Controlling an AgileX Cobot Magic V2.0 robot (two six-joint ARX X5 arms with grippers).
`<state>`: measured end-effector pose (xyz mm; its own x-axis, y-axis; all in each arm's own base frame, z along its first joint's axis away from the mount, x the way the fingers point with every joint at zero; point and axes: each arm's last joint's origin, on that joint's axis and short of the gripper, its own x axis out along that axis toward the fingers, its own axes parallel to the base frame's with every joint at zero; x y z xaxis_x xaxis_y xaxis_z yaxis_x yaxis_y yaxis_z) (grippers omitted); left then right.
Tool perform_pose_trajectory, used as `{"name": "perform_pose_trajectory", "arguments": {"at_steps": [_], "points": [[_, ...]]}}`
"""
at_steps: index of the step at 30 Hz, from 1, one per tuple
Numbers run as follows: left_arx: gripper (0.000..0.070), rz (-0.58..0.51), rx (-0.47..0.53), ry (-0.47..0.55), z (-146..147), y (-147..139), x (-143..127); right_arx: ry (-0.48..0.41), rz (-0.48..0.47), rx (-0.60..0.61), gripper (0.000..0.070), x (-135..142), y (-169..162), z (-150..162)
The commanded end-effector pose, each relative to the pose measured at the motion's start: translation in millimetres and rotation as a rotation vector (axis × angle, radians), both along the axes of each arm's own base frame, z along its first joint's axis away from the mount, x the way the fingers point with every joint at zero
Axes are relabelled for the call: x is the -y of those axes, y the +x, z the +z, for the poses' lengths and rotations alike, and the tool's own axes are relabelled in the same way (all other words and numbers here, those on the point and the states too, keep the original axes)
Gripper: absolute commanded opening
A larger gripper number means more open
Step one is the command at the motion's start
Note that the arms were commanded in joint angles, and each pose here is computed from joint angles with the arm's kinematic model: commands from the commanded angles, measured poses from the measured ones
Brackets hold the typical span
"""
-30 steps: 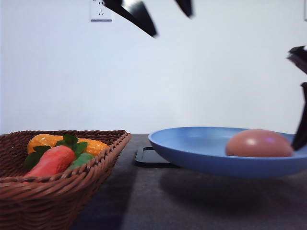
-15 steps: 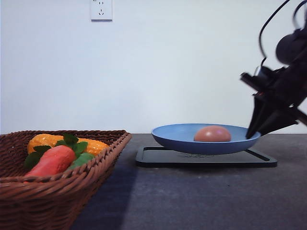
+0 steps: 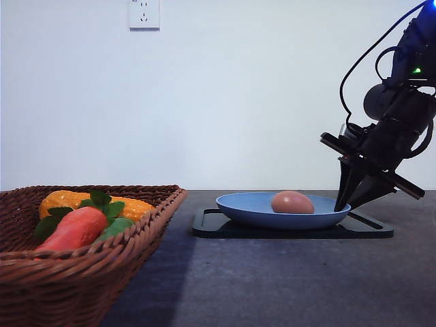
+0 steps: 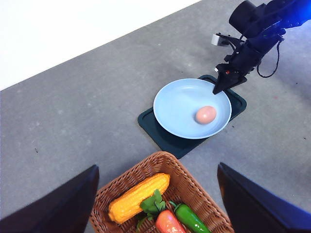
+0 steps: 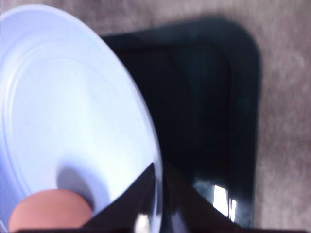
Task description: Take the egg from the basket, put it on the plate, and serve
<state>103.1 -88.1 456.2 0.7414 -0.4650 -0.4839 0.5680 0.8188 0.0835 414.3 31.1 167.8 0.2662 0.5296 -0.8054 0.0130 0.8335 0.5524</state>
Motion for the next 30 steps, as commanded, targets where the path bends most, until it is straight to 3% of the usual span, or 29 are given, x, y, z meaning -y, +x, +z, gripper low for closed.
{"name": "perform_pose_trajectory", "arguments": {"at_steps": [1, 3, 10, 15, 20, 24, 26, 30], "points": [[0.0492, 0.001, 0.017, -0.019, 6.1, -1.2, -0.2, -0.008, 0.010, 0.015, 0.0172, -0.2, 5.4, -1.9], [0.0492, 0.001, 0.018, -0.019, 6.1, -1.2, -0.2, -0.008, 0.009, 0.014, 0.0253, 0.2, 5.4, -1.9], [0.0486, 0.001, 0.021, -0.022, 6.0, 2.6, 3.2, -0.008, 0.001, 0.043, 0.0258, 4.8, 5.6, 5.0], [0.0386, 0.008, 0.010, 0.018, 1.8, 13.0, 12.0, -0.018, -0.013, 0.102, 0.0255, 12.9, 0.7, 28.7], [0.0180, 0.098, 0.021, 0.125, -5.2, 26.4, 19.5, -0.063, -0.031, 0.191, 0.0176, 17.6, -13.3, 69.0], [0.0012, 0.134, 0.011, 0.181, -10.7, 38.9, 23.5, -0.078, 0.005, 0.285, 0.0040, 14.6, -32.8, 107.4], [0.0000, 0.153, 0.001, 0.198, -13.3, 45.8, 23.4, -0.100, 0.018, 0.331, 0.0000, 9.7, -43.6, 125.2], [0.0000, 0.219, -0.019, 0.224, -18.8, 59.4, 15.6, -0.194, 0.033, 0.409, 0.0000, -5.2, -70.8, 159.2]]}}
